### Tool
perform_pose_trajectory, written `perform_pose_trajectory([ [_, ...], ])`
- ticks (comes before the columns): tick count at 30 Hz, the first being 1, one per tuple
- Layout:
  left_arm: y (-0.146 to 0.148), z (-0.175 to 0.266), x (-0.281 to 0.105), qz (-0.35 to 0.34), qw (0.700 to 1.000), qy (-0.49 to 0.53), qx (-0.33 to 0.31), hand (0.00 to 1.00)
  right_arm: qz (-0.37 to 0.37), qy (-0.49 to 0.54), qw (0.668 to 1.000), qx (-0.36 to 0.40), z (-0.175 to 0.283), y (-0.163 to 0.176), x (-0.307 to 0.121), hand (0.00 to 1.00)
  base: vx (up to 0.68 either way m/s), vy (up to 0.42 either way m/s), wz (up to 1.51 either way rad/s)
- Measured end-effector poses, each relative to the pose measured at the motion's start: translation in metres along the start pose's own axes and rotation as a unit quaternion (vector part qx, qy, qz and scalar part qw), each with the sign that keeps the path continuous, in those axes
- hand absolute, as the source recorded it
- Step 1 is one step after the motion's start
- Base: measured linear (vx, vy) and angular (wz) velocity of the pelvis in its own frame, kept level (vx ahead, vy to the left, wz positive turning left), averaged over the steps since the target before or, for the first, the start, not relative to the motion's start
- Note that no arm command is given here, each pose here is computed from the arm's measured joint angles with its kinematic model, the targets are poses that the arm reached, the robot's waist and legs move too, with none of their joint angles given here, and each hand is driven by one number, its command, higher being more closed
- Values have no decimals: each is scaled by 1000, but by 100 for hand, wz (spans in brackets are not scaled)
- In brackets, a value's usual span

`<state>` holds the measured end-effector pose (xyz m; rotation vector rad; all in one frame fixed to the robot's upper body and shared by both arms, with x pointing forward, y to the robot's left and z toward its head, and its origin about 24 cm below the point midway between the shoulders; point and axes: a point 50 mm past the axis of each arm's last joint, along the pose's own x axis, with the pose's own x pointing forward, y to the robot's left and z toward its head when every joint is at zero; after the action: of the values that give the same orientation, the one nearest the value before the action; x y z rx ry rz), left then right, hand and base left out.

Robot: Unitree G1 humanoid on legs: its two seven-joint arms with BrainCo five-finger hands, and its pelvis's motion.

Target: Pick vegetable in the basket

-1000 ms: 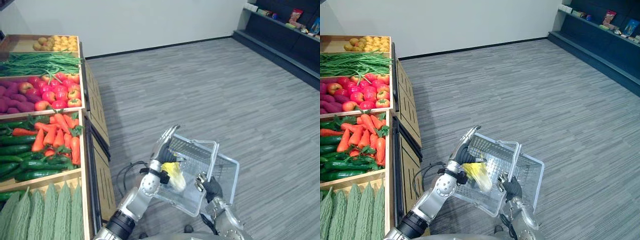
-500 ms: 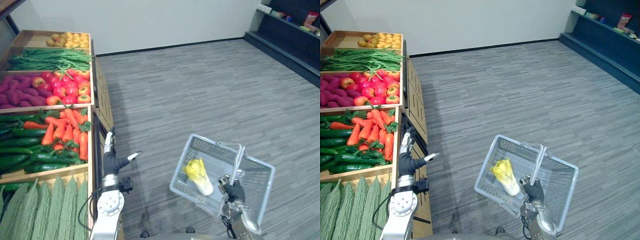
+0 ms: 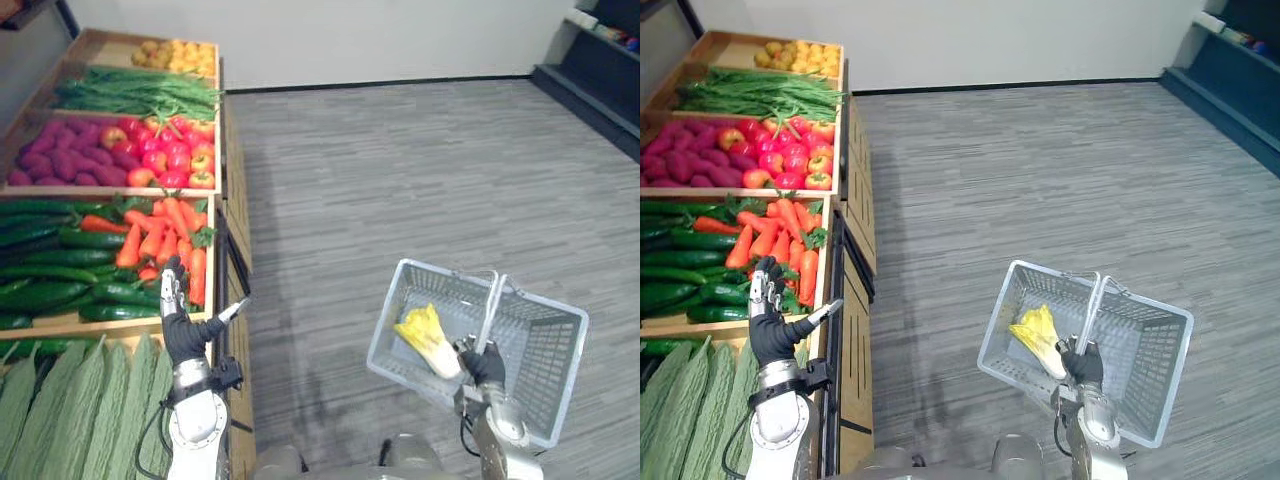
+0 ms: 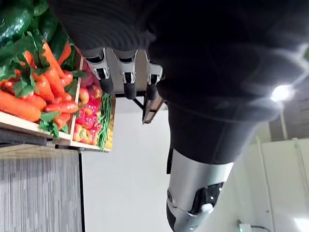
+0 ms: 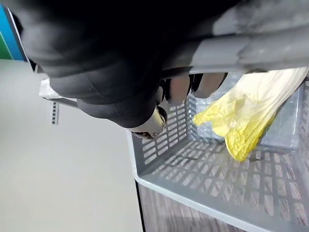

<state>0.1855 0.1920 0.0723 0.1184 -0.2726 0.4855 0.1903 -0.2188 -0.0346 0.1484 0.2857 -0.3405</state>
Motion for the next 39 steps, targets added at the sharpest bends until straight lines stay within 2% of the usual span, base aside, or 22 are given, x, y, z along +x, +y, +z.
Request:
perform_pose_trajectory([
  [4,-10,4,10,-3,1000,-19,-13,0,-2,4,1000,-4,-2,1,-1,100,401,-265,75],
  [11,-28,-6,-7,-32,998,24,-38,0,19,8,1000,-23,-3,6,0,100,504,-280,47],
  [16,-30,-1,0,-33,998,8,-44,0,-7,-42,999,-17,21,-2,10,100,401,-43,17],
  [20,-27,3,5,-39,999,-11,-33,0,-32,-26,999,-8,12,-8,9,100,372,70,64],
  [23,-18,-3,2,-18,1000,8,-24,0,-39,-18,999,-11,10,-10,11,100,374,136,57],
  [27,-22,-2,2,-27,999,5,-27,0,-80,28,996,-13,-11,-32,-1,100,409,36,149],
  [30,-31,2,3,-47,998,-5,-34,0,-90,38,995,-7,-17,-35,-11,100,349,-153,138],
  [39,-62,12,-13,-102,992,-4,-73,0,-126,64,990,18,-34,-51,-44,100,305,-336,153],
])
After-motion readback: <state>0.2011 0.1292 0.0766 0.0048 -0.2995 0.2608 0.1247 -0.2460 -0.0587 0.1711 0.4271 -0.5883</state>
